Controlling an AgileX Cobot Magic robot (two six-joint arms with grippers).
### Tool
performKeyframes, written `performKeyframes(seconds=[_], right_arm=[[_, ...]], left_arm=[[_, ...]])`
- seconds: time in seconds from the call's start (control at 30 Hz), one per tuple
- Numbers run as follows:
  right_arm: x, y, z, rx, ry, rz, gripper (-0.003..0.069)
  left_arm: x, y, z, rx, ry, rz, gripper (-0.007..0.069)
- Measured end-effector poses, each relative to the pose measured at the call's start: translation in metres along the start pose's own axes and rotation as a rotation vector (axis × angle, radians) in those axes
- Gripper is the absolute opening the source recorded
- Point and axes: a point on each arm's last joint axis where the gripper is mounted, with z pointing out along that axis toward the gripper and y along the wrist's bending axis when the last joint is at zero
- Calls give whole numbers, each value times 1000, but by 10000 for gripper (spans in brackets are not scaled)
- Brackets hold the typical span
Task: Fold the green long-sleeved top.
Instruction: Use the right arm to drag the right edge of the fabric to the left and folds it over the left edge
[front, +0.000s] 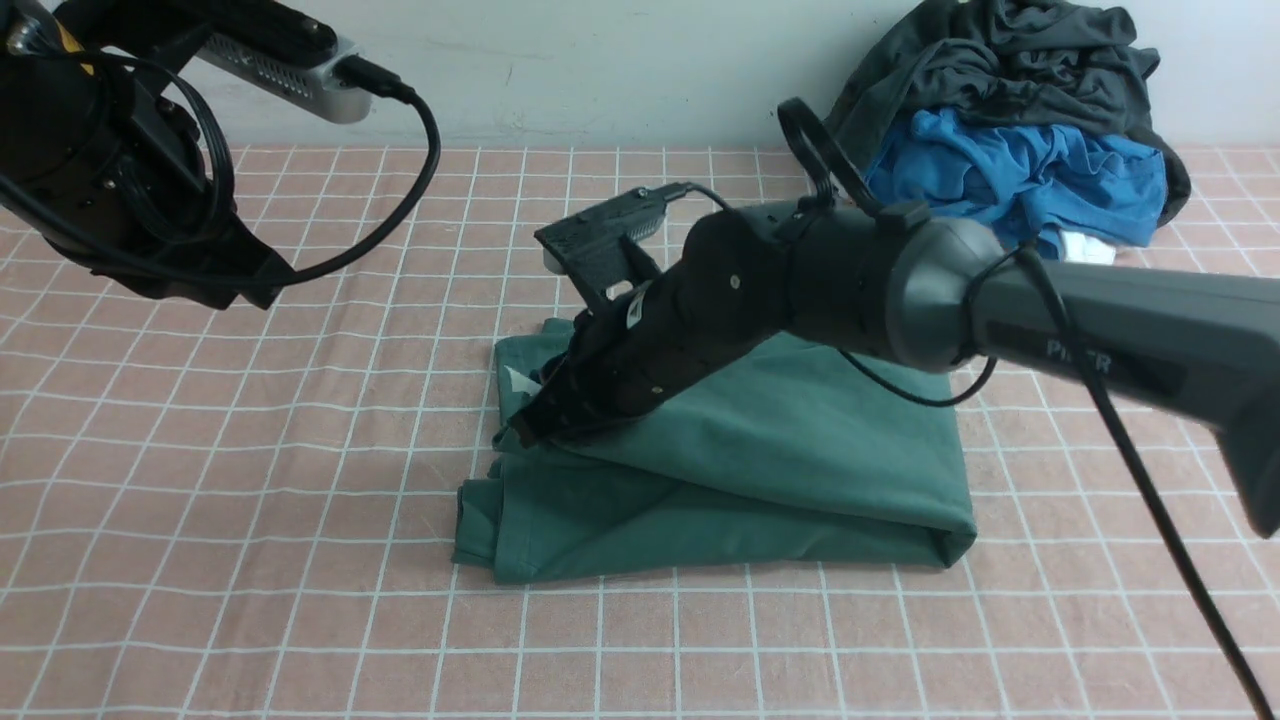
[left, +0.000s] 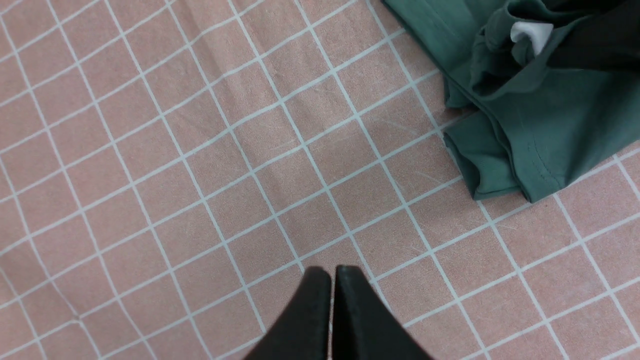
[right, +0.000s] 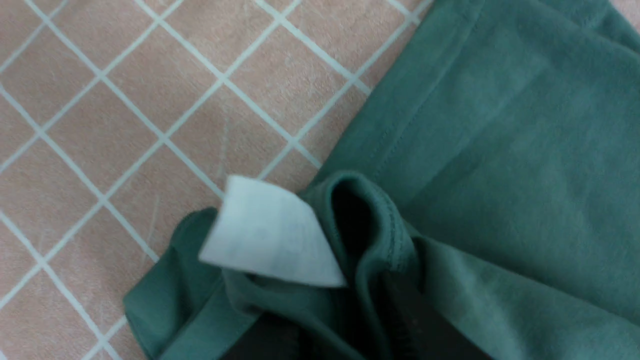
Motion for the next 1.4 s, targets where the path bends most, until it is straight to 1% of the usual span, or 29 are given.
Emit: performKeyframes(seconds=[0.03,0.13,0.2,0.27,0.3,0.33,0.37,0.47,0.53,0.63,0.67,0.8,0.87,0.97,1.03,1.07,1.13,1.27,1.33,1.37,1.4], right_arm=[[-8,0,-11,-4,-1,-28,306],[-23,-10,-38,28,12,-87,440],[-26,-23,-47,62,28,-105,476],[-25,-43,-54,125,64,-94,503],[-22,-53,-54,149,85,-75,507],[-20,-57,-53,156,98,-63,508],[-14,-69,-48,173,134,-19,510],[-2,-78,-29,166,204,31,512],[11,-66,-6,108,278,36,512],[21,-47,13,51,344,-15,512],[27,-31,23,23,386,-69,512],[29,-11,25,9,428,-146,510],[28,-9,22,5,437,-150,506],[14,-7,0,10,417,-162,484],[8,-7,-6,16,396,-164,475],[-2,-7,-17,22,350,-167,465],[-12,-9,-22,30,283,-153,447],[-13,-8,-10,1,230,-106,428],[-6,-8,15,-38,214,-53,418],[-6,-8,17,-40,214,-48,418],[2,-10,36,-51,211,-20,414]], left_arm=[[0,0,0,0,0,0,-3],[0,0,0,0,0,0,-3],[0,0,0,0,0,0,-3],[0,0,0,0,0,0,-3],[0,0,0,0,0,0,-3],[0,0,0,0,0,0,-3],[0,0,0,0,-1,0,-3],[-1,0,0,-2,-7,0,-3],[-1,0,0,-3,-10,0,-3],[-1,0,0,-4,-11,0,-3],[-1,0,0,-4,-11,0,-3],[-1,0,0,-4,-11,0,-3],[-1,0,0,-4,-11,0,-3],[-1,0,0,-4,-11,0,-3],[-1,0,0,-4,-11,0,-3],[-1,0,0,-4,-12,0,-3],[-1,0,0,-4,-12,0,-3],[-1,0,0,-4,-12,0,-3],[-1,0,0,-4,-13,-2,-3],[-1,0,0,-4,-13,-3,-3],[-1,0,0,-5,-14,-7,-3]])
